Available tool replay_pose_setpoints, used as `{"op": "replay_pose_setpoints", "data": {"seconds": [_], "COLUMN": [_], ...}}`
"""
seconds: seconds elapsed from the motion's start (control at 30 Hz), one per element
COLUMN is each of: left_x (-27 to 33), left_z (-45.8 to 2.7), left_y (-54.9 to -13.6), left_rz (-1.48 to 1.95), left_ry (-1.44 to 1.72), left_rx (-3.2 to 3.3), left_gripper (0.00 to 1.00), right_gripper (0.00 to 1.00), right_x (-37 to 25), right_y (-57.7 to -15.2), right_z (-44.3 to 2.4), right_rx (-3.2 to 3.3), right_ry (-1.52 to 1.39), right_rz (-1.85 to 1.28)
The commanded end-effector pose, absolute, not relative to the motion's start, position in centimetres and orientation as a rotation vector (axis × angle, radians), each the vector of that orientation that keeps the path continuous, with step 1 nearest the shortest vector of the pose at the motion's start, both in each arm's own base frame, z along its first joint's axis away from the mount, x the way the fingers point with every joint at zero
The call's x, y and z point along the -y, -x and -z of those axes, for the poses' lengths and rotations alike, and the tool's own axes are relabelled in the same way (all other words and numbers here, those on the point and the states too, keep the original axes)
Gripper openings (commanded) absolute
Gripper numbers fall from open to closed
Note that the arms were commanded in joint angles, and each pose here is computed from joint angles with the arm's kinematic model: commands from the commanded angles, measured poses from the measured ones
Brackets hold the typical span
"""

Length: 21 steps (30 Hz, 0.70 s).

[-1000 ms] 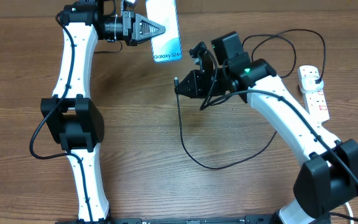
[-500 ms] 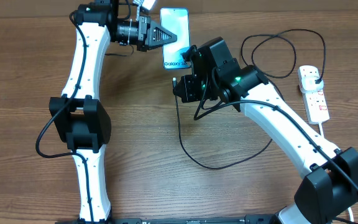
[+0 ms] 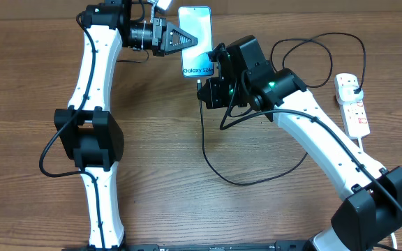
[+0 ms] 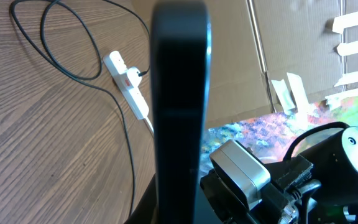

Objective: Plug charger to phone and switch on socket
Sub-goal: 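Lift the cable plug with the right gripper toward the phone's bottom port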

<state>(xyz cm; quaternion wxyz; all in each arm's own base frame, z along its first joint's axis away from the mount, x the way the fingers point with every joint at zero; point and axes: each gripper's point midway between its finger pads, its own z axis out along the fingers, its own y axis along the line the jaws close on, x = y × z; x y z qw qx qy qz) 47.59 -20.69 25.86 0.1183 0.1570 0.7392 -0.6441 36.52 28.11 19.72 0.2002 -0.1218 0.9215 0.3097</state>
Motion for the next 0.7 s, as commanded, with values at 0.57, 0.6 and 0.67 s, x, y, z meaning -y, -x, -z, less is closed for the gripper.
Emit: {"op": "replay_pose_setpoints", "data": {"seconds": [0.57, 0.6, 0.67], "left_x": [20.55, 20.55, 20.55], "left_z": [-29.42, -29.42, -29.43], "left_y": [-46.66, -46.66, -46.66], "left_rz": [1.884, 1.885, 1.884], "left_ry": [-0.570, -0.570, -0.570], "left_rx": [-2.024, -2.024, -2.023], "left_gripper": [0.04, 0.04, 0.04], "right_gripper": [0.04, 0.04, 0.04], "right_x": [-27.65, -27.74, -27.92], "right_y": [-37.62, -37.56, -37.39], "right_z": [-23.14, -23.20, -23.29], "right_rx": [-2.484, -2.483, -2.482], "right_ry": [0.296, 0.299, 0.308], "right_rz": [-0.920, -0.928, -0.947]}}
